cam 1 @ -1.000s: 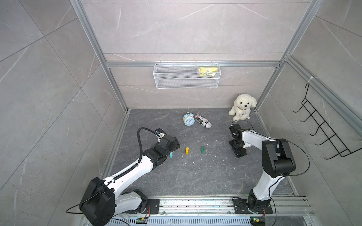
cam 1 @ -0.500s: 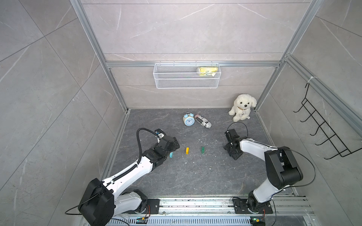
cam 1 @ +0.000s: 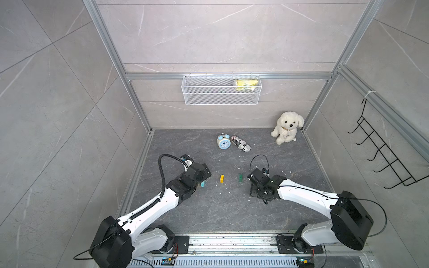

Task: Assemble the letter h with lego
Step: Place the lego brick at the center of the board.

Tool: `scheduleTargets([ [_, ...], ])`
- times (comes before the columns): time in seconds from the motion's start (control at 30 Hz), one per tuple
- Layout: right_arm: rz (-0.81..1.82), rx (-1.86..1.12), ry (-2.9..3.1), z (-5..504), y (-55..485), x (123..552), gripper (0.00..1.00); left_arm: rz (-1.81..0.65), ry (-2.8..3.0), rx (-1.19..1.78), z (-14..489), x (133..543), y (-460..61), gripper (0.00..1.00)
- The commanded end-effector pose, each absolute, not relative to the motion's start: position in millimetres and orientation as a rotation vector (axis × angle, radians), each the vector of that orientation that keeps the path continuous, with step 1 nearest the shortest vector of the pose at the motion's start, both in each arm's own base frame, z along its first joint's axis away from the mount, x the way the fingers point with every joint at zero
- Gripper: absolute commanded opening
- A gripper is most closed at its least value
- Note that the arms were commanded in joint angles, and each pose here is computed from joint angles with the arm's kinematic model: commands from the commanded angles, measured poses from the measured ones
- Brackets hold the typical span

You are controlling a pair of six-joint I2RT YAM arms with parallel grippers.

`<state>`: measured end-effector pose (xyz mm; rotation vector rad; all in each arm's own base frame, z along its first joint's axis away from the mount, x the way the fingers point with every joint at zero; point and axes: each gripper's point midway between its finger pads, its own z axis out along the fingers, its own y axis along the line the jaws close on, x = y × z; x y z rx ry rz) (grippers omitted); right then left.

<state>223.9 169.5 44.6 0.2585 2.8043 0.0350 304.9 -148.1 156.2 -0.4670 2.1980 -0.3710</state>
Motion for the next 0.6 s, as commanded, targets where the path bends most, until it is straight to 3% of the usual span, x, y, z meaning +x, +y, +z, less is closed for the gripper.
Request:
scheduleTargets([
  [0.0,-0.051,0.195,2.83,37,180,208,0.43,-0.348,2.145,-0.52,163,308,-138,0.99],
  [0.3,0.053,0.131,2.872,16,239,209,0.55,-0.328,2.135,-0.559,161,306,-129,0.99],
  [0.57,0.017,0.106,2.896,4,250,214,0.7,-0.336,2.132,-0.576,162,305,-125,0.99],
])
